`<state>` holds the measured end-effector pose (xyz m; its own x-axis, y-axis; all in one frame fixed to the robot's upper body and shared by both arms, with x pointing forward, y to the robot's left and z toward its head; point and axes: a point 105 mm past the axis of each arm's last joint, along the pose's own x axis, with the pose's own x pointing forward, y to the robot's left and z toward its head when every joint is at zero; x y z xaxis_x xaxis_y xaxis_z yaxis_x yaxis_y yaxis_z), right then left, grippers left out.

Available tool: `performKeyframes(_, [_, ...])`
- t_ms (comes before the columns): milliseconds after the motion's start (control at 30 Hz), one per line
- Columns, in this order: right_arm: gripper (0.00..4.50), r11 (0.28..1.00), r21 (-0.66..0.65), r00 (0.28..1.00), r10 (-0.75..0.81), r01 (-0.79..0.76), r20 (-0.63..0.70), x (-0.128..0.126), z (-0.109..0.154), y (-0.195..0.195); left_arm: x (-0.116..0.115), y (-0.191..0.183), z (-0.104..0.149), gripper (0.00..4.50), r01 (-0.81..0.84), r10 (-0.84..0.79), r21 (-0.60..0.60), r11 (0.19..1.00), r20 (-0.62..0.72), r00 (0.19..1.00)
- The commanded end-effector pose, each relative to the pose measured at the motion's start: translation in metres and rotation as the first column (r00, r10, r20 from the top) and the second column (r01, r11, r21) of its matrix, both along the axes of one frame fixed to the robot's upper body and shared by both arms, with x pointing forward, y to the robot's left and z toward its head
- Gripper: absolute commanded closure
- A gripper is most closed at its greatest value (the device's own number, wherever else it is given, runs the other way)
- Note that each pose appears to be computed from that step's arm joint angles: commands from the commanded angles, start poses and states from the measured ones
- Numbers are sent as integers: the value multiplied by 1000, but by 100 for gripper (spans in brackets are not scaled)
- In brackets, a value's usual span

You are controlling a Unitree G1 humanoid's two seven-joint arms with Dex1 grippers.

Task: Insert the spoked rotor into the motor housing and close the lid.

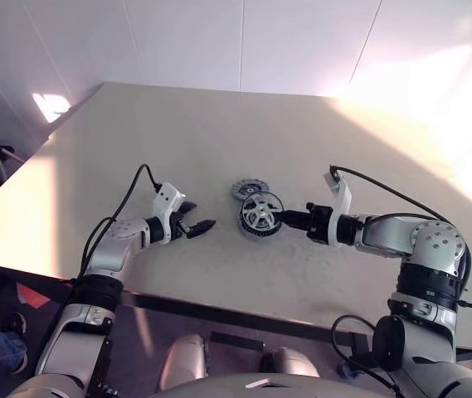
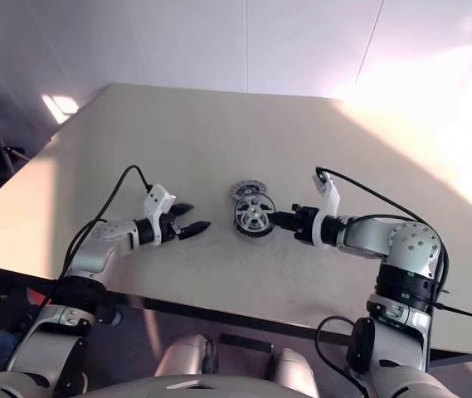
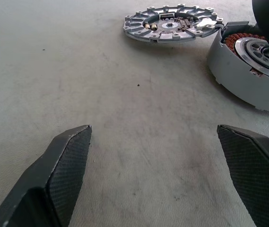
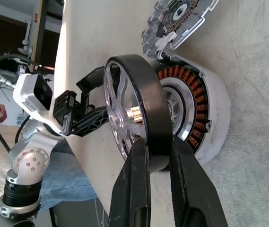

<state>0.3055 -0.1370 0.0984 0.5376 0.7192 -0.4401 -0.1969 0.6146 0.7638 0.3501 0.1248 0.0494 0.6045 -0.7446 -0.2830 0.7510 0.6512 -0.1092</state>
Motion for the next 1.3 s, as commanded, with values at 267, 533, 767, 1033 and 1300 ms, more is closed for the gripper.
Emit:
performKeyframes(267, [426, 1000, 11, 1000, 0, 0, 10, -1, 6, 4, 1, 0, 8, 0, 13, -14, 11, 1000, 31, 999])
performKeyframes(533, [256, 1000, 8, 1000, -30, 30, 8, 3, 4, 4, 1, 1, 8, 0, 14, -14, 14, 1000, 31, 999])
performKeyframes(767, [29, 999, -22, 995, -47, 49, 88, 7, 18, 0, 2, 1, 8, 0, 12, -13, 14, 1000, 31, 999])
performKeyframes(1033, [3, 972, -203, 970, -69, 118, 233, 17, 22, -19, 3, 0, 9, 0, 18, -18, 15, 1000, 32, 999])
performKeyframes(1300, [3, 869, -493, 751, 290, 54, 594, 23, 41, 4, 7, -3, 11, 0, 26, -27, 18, 1000, 37, 999])
